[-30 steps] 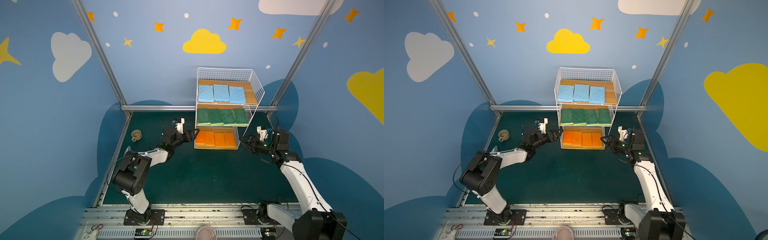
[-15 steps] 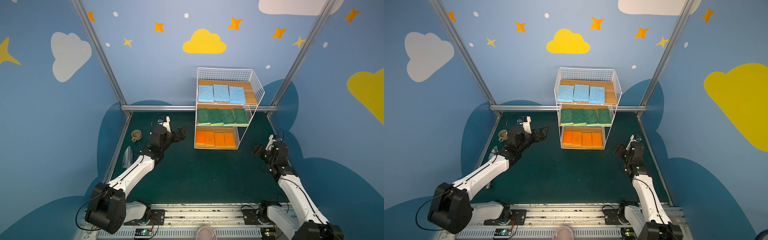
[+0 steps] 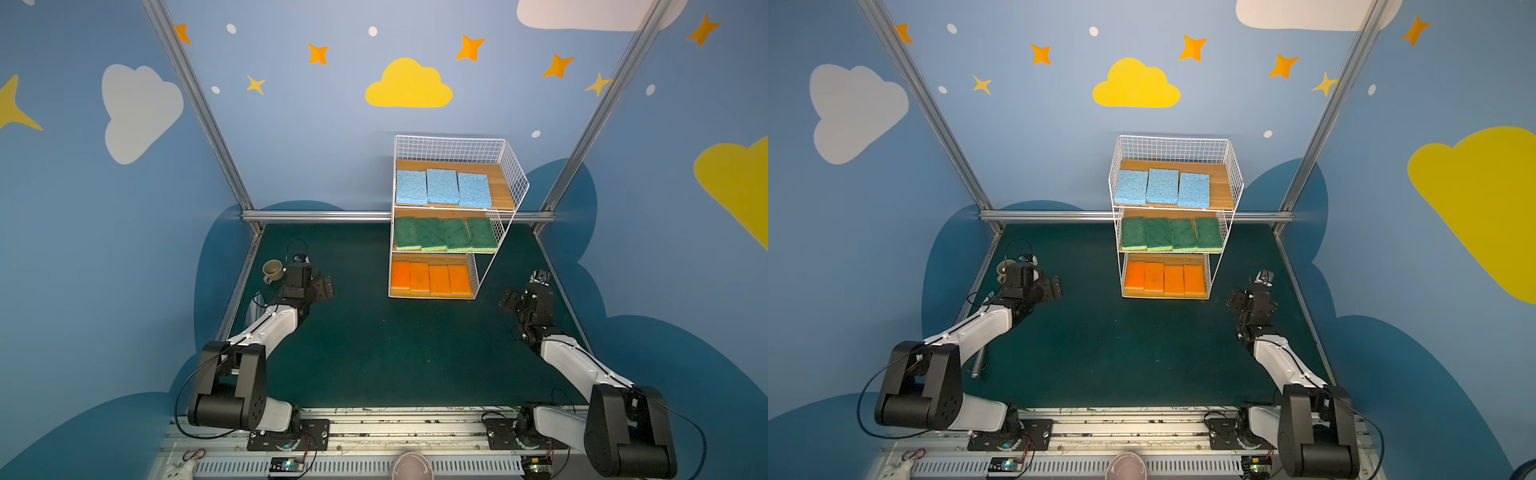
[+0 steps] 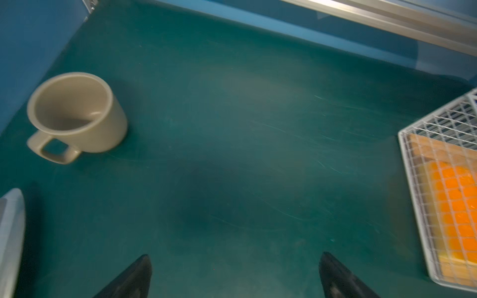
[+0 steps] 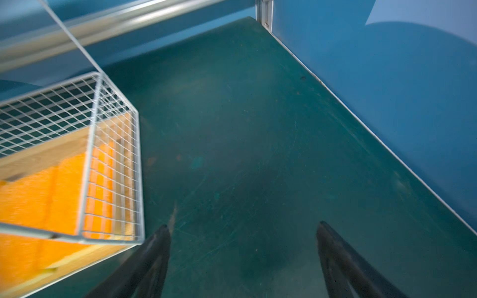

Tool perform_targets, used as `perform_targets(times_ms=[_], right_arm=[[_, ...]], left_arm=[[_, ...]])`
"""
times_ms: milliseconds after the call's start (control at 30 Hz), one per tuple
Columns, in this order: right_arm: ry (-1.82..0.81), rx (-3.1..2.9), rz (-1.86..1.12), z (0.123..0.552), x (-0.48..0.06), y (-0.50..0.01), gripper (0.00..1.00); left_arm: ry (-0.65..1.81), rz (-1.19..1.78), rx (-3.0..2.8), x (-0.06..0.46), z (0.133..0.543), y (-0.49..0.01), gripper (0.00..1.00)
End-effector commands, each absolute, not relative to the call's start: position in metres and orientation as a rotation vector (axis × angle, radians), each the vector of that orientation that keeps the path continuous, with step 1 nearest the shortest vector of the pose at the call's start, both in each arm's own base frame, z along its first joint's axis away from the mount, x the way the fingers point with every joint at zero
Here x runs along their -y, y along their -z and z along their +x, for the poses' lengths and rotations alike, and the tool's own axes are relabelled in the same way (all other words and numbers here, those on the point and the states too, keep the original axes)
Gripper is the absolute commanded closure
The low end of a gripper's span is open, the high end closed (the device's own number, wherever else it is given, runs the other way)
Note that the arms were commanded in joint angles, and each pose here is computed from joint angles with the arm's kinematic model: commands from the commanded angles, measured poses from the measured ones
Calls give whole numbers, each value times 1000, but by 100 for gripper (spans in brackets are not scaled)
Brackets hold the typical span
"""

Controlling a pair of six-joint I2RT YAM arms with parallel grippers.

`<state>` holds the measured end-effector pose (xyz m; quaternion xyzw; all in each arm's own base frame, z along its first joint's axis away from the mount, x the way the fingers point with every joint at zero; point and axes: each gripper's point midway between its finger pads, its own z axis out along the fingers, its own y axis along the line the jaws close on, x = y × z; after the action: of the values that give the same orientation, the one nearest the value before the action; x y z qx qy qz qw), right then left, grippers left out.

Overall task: Arrange cleaning sponges on a shelf
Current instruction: Rotate the shelf at the top-center of the table, then reset both arms

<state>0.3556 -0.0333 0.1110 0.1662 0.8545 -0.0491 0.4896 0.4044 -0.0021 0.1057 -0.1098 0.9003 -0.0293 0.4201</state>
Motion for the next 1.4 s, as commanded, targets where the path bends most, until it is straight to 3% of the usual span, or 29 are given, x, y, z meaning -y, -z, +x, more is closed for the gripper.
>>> perform_targets(times_ms=[0, 267, 533, 700, 1367], right_arm=[[151, -2014, 367, 364, 33, -112, 13], [114, -2000, 213, 369, 10, -106, 12], [119, -1942, 103, 363, -9, -108, 12], [74, -2032, 22, 384, -15, -92, 10], [31, -2123, 92, 391, -6, -86, 7]], left_arm=[[109, -184, -2235, -1, 416, -106, 0], [76, -157, -2171, -16, 410, -82, 0], [62, -50, -1992, -10, 389, -91, 0], [143, 38, -1974, 6, 394, -84, 0], [137, 64, -2004, 8, 394, -83, 0]])
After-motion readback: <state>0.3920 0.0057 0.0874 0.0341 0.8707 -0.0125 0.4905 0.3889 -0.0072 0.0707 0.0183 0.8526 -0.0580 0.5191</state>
